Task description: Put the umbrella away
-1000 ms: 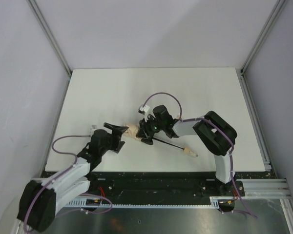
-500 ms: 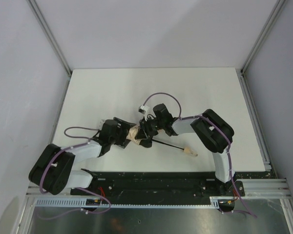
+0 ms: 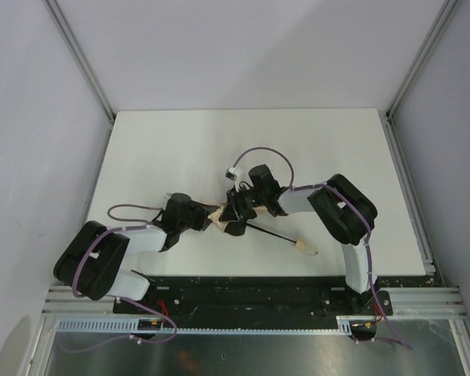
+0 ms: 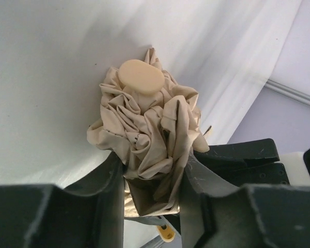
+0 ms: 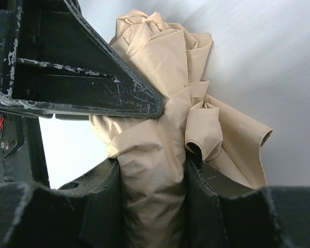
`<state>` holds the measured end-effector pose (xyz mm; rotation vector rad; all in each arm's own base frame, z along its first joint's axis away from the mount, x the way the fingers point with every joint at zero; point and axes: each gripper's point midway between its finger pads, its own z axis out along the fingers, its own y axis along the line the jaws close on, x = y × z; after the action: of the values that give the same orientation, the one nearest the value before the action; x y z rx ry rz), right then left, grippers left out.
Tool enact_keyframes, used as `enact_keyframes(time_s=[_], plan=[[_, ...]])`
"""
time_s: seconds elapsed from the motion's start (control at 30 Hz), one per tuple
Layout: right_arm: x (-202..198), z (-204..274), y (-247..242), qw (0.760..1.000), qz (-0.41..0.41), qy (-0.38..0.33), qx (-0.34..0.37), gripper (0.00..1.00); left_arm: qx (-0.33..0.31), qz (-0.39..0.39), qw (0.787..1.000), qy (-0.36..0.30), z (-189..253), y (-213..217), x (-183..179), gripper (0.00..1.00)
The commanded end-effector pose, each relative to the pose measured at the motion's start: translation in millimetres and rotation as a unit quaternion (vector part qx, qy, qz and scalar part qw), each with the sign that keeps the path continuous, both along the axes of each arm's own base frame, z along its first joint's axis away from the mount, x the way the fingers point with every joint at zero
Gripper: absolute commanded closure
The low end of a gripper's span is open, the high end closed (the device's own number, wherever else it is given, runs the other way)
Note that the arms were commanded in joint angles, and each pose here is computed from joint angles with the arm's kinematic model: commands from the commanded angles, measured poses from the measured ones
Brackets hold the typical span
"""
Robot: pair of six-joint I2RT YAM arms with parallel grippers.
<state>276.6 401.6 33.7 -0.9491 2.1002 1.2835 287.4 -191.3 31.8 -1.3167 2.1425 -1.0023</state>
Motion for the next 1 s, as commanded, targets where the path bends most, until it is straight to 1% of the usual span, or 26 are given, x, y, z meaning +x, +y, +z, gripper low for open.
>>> enact_keyframes(time_s=[0.0,0.03,0.1,0.17,0.2,0.27,0.37,0.43,0.47,0.5,0.63,0.77,0.87,0.97], plan=[[-47,-26,-12,0.996,0.041,0.057,-0.055,0.97,0.084,-0.016,0.996,0.007,-28,23,-19,0.78],[-45,-26,-12,0.996,0.032,0.053,-0.061,0.91,0.085,-0.02,0.996,0.003,-27,23,-20,0.83],[-39,-21,-13,0.997,0.016,0.034,-0.072,0.73,0.082,-0.027,0.996,0.001,-25,22,-23,0.91],[-34,-17,-16,0.995,-0.012,-0.003,-0.099,0.52,0.075,-0.034,0.997,0.003,-25,20,-27,0.96],[-33,-14,-18,0.993,-0.022,-0.023,-0.11,0.45,0.071,-0.037,0.997,0.002,-24,19,-29,0.98],[-29,-9,-22,0.987,-0.046,-0.065,-0.137,0.36,0.054,-0.043,0.998,0.008,-22,16,-35,0.99],[-23,0,-27,0.971,-0.08,-0.136,-0.181,0.28,0.037,-0.039,0.998,0.016,-20,15,-43,1.0],[-19,11,-30,0.952,-0.109,-0.194,-0.211,0.13,0.032,-0.036,0.998,0.028,-21,15,-47,1.0],[-20,17,-30,0.942,-0.116,-0.222,-0.223,0.08,0.032,-0.036,0.998,0.034,-21,15,-48,1.0],[-21,24,-30,0.933,-0.122,-0.247,-0.231,0.06,0.032,-0.036,0.998,0.039,-20,15,-48,1.0],[-29,39,-26,0.907,-0.121,-0.314,-0.254,0.03,0.028,-0.037,0.996,0.072,-24,12,-53,1.0],[-31,35,-23,0.887,-0.114,-0.349,-0.281,0.05,0.013,-0.042,0.995,0.089,-23,6,-55,1.0],[-30,24,-18,0.872,-0.104,-0.375,-0.298,0.1,0.002,-0.044,0.994,0.098,-19,2,-56,1.0],[-24,11,-17,0.86,-0.109,-0.387,-0.313,0.19,-0.008,-0.046,0.993,0.105,-17,-1,-58,1.0]])
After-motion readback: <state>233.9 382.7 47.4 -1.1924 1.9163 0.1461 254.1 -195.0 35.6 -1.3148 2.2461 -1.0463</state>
